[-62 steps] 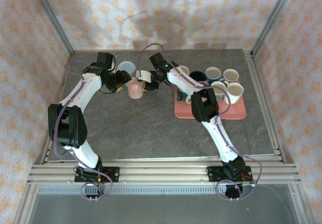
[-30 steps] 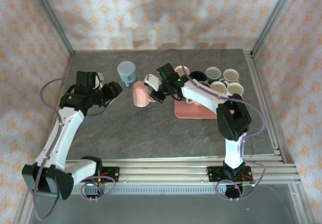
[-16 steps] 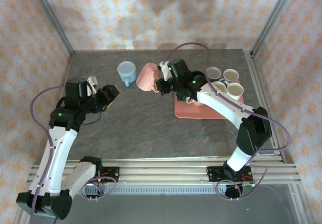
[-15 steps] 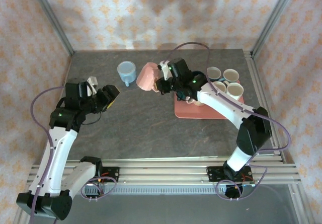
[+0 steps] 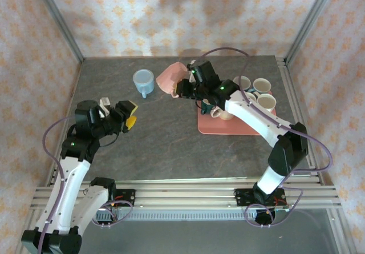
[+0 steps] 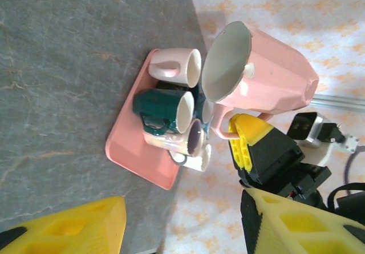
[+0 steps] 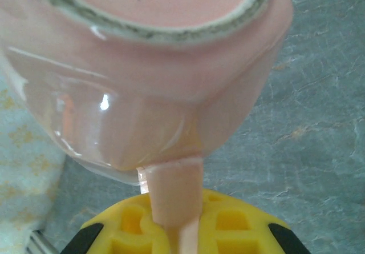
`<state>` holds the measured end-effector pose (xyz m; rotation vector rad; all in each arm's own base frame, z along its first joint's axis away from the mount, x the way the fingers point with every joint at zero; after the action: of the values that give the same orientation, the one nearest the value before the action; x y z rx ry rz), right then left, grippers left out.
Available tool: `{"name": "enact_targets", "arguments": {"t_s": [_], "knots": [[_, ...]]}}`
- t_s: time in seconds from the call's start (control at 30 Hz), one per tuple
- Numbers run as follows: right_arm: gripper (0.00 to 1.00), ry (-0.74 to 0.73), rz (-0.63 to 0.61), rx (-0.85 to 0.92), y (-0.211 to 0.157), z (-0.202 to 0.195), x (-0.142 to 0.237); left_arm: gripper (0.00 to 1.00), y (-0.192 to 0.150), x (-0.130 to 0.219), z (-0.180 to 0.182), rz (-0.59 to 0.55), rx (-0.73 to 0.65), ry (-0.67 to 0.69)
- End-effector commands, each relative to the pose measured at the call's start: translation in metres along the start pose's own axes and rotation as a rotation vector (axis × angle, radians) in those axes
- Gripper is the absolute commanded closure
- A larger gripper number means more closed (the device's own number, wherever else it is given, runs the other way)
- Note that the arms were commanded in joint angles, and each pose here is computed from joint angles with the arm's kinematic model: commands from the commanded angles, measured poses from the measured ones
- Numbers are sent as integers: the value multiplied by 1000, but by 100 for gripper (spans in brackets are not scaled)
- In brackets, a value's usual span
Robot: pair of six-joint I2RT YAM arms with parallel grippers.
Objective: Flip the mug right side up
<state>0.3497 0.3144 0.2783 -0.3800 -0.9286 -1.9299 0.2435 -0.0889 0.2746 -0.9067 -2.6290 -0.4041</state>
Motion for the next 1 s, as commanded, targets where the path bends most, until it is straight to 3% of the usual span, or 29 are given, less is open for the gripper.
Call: {"name": "enact_targets", "arguments": {"t_s": [0.0, 0.23, 0.47, 0.63, 0.97], "knots": [[100, 129, -91, -101, 24, 46, 20, 44, -2, 6, -4, -15, 101, -54], [100, 176, -77, -211, 18, 63, 16, 43, -2, 22, -8, -84, 127, -110], [100, 219, -56, -299, 19, 75, 22, 43, 2, 10, -6, -55, 3, -53], [100, 280, -52, -412, 20, 81, 26, 43, 11, 10, -30, -50, -103, -58], [100, 438, -111, -586, 27, 91, 46, 44, 6, 3, -45, -55, 140, -184]]}}
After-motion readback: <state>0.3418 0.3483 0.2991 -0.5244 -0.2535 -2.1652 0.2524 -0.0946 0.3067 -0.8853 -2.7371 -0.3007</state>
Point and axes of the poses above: each hand's point on the last joint's axis, 136 mm out from that joint toward the fingers, its own x axis back along the fingers, its own z axis along the line the jaws close on, y = z × x, the point moved 2 cm from there along x, back along the fingers, and after that the axes turned 10 degrees about -x, right-handed, at the moved point
